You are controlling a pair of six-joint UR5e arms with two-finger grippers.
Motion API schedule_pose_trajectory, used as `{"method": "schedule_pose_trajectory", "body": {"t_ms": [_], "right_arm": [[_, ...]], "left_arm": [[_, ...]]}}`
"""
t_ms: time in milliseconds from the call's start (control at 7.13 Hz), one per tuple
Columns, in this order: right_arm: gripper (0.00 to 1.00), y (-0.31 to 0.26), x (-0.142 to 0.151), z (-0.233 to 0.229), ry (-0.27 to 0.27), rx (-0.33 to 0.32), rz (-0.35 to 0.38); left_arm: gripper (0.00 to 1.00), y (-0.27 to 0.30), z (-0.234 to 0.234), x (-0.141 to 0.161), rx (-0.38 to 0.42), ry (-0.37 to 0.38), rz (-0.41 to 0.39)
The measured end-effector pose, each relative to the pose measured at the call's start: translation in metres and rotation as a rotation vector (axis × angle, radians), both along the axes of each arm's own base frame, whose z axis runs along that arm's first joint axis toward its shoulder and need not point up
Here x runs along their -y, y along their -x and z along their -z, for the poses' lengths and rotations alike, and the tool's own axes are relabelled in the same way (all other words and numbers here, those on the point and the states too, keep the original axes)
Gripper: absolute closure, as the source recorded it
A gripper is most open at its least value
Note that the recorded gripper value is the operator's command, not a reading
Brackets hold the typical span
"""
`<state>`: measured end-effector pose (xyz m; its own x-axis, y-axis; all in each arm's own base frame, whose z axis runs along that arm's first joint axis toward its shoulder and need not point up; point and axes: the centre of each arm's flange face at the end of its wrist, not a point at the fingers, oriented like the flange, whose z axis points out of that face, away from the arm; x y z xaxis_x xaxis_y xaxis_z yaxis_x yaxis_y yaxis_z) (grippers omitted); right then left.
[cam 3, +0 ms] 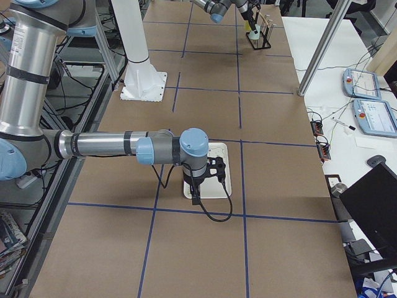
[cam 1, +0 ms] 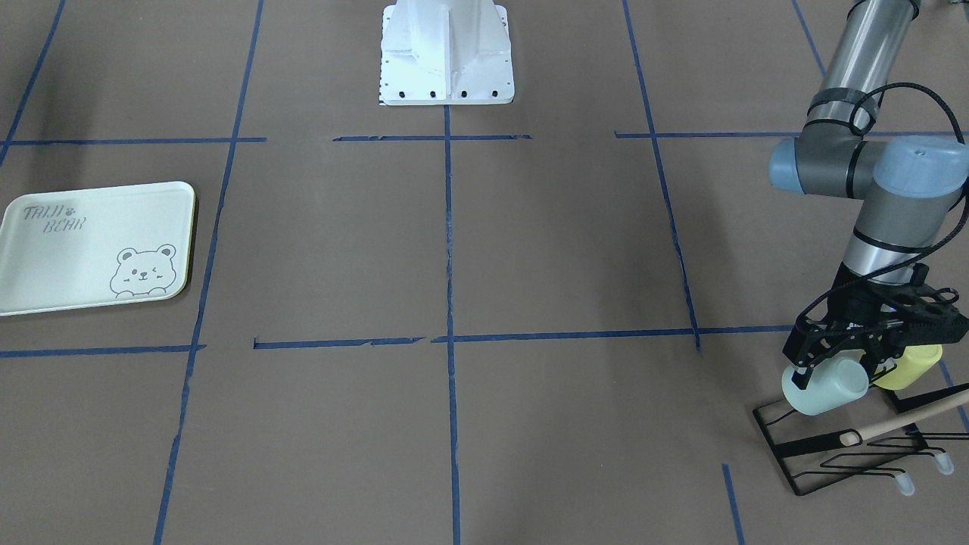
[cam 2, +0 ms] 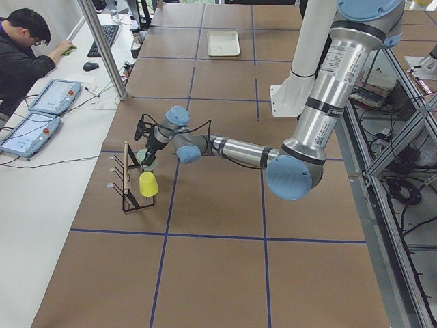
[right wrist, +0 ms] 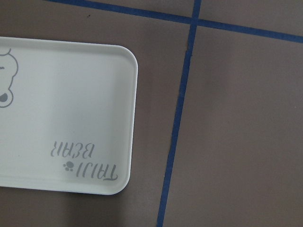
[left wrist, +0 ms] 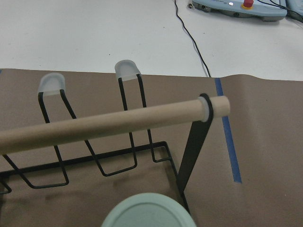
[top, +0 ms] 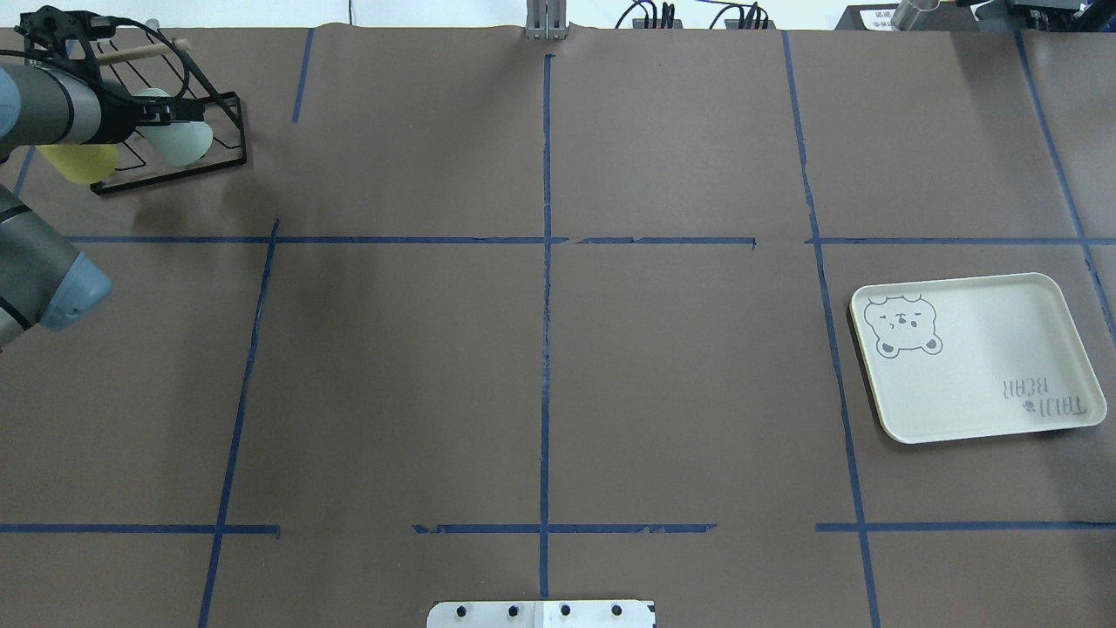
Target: Left arm grabs green cup and hands to right arm on tray
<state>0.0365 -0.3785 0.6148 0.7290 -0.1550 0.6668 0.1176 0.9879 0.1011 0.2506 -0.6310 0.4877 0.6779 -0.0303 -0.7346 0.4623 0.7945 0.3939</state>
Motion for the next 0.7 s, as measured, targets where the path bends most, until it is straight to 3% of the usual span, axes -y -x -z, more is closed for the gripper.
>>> {"method": "schedule_pose_trajectory", "body": {"t_ms": [701], "right_arm": [[0.0, 0.0, 0.0, 0.0002, 0.0, 0.0, 0.0]], "left_arm": [[0.0, -0.0009, 0.0027, 0.0013, 0.001, -0.001, -0.002]]}}
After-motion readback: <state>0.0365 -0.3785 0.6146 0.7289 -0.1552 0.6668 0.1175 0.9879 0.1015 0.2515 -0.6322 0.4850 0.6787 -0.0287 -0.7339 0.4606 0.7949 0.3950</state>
